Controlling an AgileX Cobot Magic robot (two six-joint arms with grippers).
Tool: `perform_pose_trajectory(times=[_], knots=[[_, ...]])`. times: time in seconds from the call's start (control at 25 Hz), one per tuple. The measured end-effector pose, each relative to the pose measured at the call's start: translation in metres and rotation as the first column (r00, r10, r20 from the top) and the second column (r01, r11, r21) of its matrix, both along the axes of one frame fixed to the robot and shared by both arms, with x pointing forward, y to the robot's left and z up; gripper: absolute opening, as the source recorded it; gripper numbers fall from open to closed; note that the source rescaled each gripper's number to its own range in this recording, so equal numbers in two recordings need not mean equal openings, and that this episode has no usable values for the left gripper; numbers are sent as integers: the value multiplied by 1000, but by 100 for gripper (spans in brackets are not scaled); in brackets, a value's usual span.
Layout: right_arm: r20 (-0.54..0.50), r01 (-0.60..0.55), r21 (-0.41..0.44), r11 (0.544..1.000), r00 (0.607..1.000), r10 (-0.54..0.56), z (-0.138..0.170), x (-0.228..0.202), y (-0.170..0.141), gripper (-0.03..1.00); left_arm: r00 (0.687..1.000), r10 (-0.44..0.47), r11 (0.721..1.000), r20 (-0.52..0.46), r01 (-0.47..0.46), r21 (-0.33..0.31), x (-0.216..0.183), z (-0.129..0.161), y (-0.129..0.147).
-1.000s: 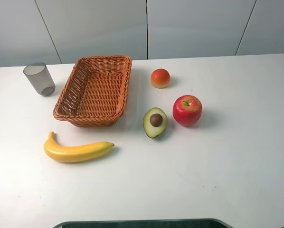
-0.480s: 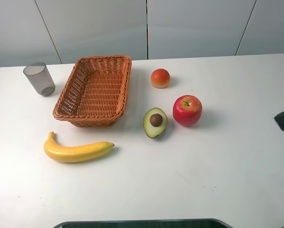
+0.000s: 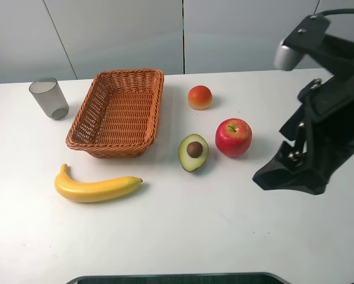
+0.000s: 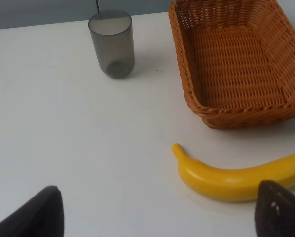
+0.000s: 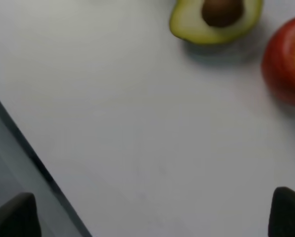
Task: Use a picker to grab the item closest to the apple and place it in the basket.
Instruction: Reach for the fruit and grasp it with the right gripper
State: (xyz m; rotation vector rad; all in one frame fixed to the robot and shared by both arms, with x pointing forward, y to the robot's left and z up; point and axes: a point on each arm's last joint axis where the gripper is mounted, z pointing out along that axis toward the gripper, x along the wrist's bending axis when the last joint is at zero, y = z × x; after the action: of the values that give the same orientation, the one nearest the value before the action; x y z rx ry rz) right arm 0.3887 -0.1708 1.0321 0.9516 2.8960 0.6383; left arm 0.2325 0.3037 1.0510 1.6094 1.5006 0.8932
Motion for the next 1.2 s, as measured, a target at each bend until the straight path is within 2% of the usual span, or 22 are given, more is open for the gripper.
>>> perform_pose_trajectory(times=[0.24,0.4,0.56,0.72,0.88,1.08,1.2], knots=[[-77,6,-6,1000,997,-6,-10,19,39,100,1000,1,1000,0,-1,-1,0,0,0],[-126,149,17,989,981,-146,-12,36,66,100,1000,1,1000,0,-1,-1,0,0,0],[-214,346,-15,938,915,-341,-26,52,84,100,1000,1,1000,0,-1,-1,0,0,0],[-256,502,-51,863,829,-497,-42,64,92,100,1000,1,1000,0,-1,-1,0,0,0],[-238,606,-73,792,761,-604,-55,70,96,100,1000,1,1000,0,-1,-1,0,0,0],[-181,718,-55,694,676,-714,-68,74,108,100,1000,1,1000,0,-1,-1,0,0,0],[-174,743,-80,664,646,-743,-82,76,117,100,1000,1,1000,0,-1,-1,0,0,0]])
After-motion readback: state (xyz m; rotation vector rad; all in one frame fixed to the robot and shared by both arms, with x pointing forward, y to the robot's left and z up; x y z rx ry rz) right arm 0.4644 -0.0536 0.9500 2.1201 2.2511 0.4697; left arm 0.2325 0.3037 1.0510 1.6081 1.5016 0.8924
